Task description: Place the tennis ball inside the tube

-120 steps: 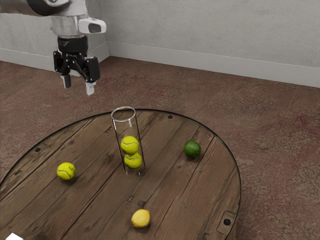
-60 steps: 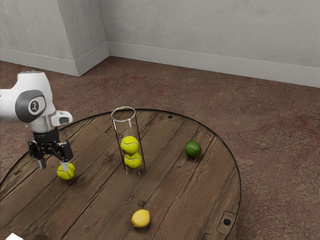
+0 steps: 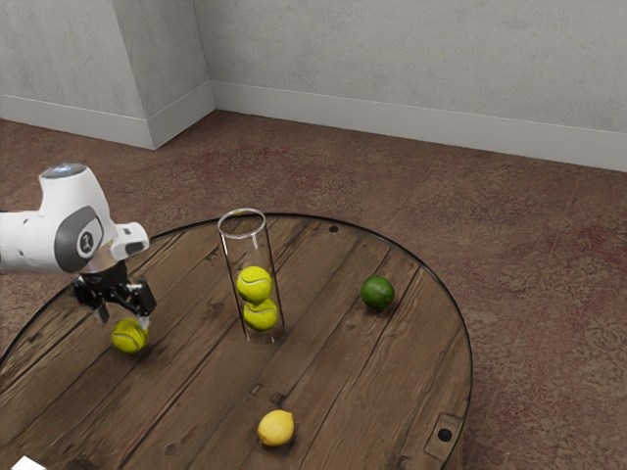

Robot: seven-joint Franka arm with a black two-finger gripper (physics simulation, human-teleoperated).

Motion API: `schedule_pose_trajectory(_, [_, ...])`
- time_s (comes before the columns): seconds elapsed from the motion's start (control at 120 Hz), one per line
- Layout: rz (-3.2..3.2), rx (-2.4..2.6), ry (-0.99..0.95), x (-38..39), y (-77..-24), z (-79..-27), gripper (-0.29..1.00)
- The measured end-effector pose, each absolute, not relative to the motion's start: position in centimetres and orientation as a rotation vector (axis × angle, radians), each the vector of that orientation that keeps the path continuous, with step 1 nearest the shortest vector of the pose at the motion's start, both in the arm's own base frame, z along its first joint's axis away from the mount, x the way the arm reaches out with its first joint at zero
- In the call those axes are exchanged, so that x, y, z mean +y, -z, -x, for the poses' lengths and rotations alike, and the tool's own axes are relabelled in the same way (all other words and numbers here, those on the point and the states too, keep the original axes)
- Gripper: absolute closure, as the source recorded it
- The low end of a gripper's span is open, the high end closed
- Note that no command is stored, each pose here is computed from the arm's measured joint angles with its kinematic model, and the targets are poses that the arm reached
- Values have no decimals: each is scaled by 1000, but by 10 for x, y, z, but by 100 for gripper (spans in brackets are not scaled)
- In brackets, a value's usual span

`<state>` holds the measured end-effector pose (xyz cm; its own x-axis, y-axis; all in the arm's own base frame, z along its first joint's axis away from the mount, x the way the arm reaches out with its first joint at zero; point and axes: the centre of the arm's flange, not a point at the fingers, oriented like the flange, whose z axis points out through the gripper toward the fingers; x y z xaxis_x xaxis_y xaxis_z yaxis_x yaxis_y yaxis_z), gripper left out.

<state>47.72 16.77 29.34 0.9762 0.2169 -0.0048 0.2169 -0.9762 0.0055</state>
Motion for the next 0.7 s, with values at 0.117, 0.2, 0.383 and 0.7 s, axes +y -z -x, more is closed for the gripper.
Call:
schedule_pose_trajectory(0.117, [-3119, 352, 15, 172, -281, -477, 2])
schedule_pose_trajectory(0.2, [-3113, 368, 18, 174, -270, -477, 2])
schedule_pose_trajectory(0.383, [-3107, 373, -1, 174, -260, -479, 2])
schedule_pose_trajectory(0.7, [-3103, 339, 22, 169, -249, -473, 2])
